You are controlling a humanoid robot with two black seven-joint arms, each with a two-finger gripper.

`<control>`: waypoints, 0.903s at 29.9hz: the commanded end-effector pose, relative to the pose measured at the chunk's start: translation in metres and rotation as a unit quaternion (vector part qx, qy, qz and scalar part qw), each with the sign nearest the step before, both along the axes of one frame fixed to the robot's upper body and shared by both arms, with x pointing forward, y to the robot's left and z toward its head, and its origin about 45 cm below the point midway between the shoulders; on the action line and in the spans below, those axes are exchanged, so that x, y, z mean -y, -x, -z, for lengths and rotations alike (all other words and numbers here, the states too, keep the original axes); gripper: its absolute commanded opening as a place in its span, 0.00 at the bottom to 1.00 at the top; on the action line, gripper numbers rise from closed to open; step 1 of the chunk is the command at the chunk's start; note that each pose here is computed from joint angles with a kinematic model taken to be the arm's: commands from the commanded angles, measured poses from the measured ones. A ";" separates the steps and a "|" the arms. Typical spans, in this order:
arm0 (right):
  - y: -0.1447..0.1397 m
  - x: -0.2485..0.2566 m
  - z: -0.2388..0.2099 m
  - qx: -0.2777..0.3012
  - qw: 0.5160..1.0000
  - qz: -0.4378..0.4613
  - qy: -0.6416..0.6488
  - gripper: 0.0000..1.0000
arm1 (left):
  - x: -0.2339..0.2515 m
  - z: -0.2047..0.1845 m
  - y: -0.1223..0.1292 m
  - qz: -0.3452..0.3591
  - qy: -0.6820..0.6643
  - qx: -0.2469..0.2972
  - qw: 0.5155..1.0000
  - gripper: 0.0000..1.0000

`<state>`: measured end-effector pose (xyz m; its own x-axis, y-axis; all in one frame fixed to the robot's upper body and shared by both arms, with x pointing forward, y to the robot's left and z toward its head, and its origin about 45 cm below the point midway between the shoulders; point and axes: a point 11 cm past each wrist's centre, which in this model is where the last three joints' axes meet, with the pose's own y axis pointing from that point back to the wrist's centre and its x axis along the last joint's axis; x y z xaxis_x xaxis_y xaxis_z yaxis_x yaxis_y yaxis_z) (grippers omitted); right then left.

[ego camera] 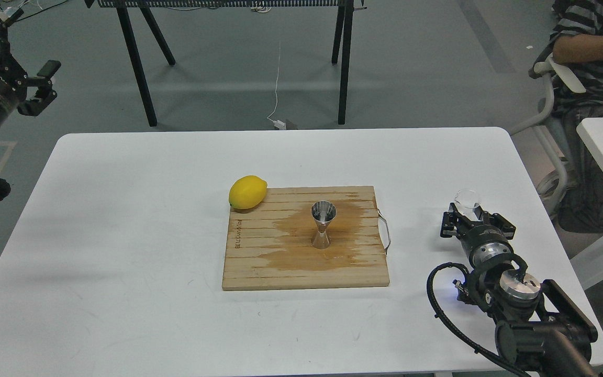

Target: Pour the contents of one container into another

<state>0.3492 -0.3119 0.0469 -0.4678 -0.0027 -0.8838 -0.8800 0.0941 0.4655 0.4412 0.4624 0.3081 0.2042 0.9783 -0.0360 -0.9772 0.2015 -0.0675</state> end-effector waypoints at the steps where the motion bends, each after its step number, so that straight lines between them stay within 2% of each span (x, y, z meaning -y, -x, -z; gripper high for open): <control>1: -0.002 -0.002 0.001 -0.017 1.000 -0.001 -0.001 0.35 | 0.000 0.000 0.000 0.000 0.000 -0.001 1.000 0.99; 8: -0.007 -0.004 0.001 -0.058 0.998 0.002 -0.001 0.35 | -0.001 0.000 0.000 -0.001 -0.001 0.000 1.000 0.99; 14: -0.005 -0.004 0.004 -0.066 0.998 0.000 0.001 0.46 | 0.000 0.000 0.000 0.000 -0.001 0.000 1.000 0.99; 15: -0.004 -0.004 0.005 -0.068 0.998 0.001 0.002 0.50 | 0.000 0.000 0.000 0.000 -0.001 0.000 1.000 0.99; 16: -0.004 -0.004 0.005 -0.068 0.998 0.001 0.002 0.64 | 0.000 0.000 0.000 0.000 -0.001 0.000 1.000 0.99; 17: -0.005 -0.004 0.005 -0.070 0.998 0.001 0.002 0.86 | -0.001 0.000 0.000 -0.001 -0.002 0.000 1.000 0.99; 18: -0.004 -0.004 0.006 -0.073 0.997 0.002 0.002 0.93 | -0.001 0.000 0.000 -0.001 -0.001 0.000 1.000 0.99; 27: -0.006 -0.008 0.002 -0.066 0.998 -0.007 0.000 0.98 | -0.001 0.000 0.000 -0.001 -0.001 0.000 1.000 0.99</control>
<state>0.3544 -0.3061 0.0429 -0.5889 -0.0063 -0.8082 -0.8053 0.0902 0.5860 0.4411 0.4626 0.3079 0.2031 0.9785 -0.0348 -0.9774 0.2005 -0.0678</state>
